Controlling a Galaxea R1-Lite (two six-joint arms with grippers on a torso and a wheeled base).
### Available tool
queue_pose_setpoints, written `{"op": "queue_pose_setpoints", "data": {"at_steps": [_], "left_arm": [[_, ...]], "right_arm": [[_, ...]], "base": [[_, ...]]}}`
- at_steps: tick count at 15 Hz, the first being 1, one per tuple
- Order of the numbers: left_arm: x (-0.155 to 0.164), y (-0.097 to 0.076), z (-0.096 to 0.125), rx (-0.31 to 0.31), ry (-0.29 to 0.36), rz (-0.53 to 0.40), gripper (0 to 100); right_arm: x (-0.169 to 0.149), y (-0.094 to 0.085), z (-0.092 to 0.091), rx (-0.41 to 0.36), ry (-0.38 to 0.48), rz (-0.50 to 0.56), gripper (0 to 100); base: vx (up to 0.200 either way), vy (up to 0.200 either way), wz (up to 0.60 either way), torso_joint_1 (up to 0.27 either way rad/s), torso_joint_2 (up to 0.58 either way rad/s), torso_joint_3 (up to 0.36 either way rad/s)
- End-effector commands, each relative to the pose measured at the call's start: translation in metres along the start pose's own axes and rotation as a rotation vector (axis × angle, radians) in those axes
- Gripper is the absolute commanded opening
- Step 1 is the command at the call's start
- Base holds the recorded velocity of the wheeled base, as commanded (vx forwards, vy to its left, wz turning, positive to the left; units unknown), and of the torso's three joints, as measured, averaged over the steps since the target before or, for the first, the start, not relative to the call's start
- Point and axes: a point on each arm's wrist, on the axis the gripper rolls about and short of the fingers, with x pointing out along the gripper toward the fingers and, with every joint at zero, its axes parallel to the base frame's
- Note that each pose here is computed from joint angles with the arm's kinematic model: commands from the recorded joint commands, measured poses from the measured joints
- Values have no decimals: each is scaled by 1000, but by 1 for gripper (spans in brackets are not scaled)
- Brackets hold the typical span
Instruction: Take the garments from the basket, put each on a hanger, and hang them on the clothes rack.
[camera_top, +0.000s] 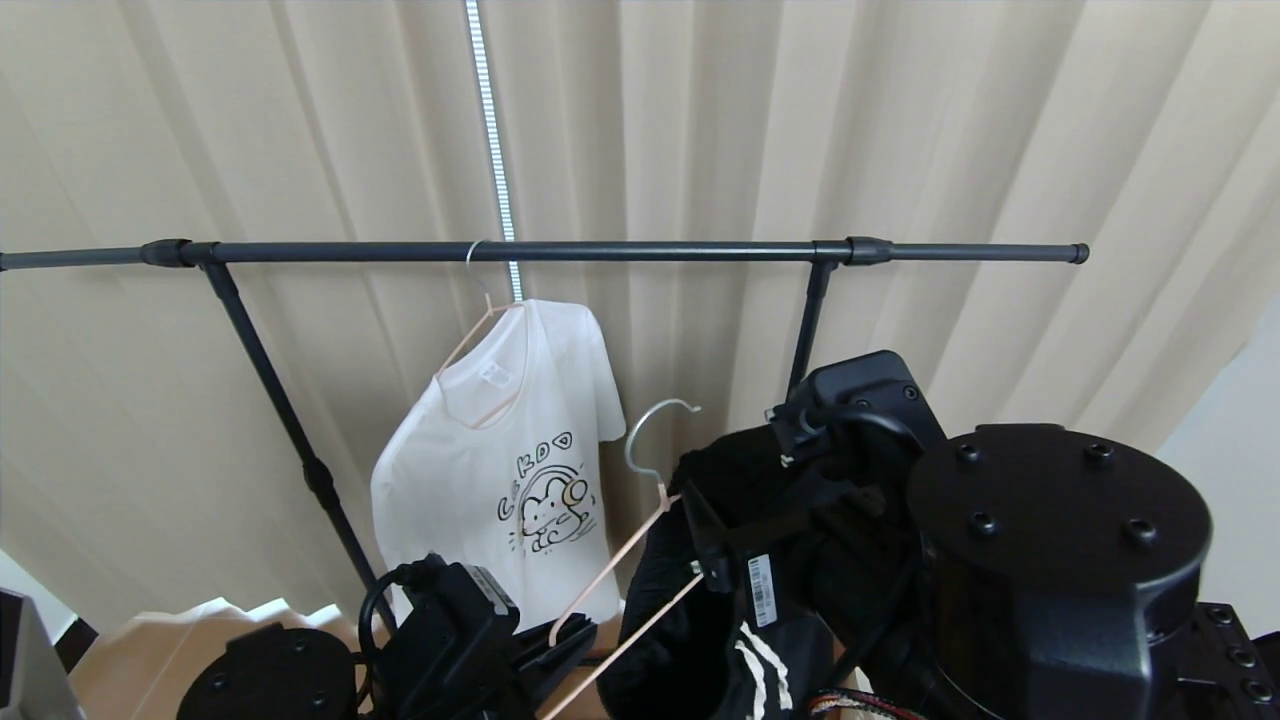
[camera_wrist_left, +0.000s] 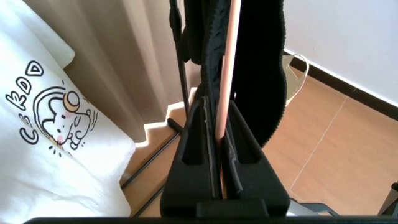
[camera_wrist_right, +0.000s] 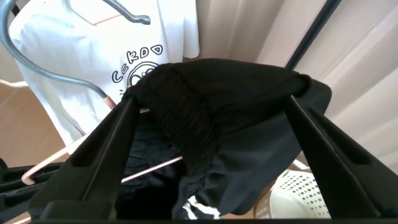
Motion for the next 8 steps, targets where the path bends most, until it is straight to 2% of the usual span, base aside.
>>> {"op": "queue_pose_setpoints", "data": {"at_steps": [1,6,7,8], "left_arm": [[0,1,1,-1,-7,5,0],[0,4,2,-19,-9,17,0],[0,4,1,-19,-6,15,0],[0,8,0,-24,-1,27,0]], "right_arm": [[0,0,-1,-3,2,0,100],[-8,-6,1,-3,-1,13,100],[-11,-11,1,-21,2,23,100],[-24,-28,12,-60,-18,105,100]], "base": [[0,0,0,0,0,0],[0,0,0,0,0,0],[0,0,0,0,0,0],[0,0,0,0,0,0]]}}
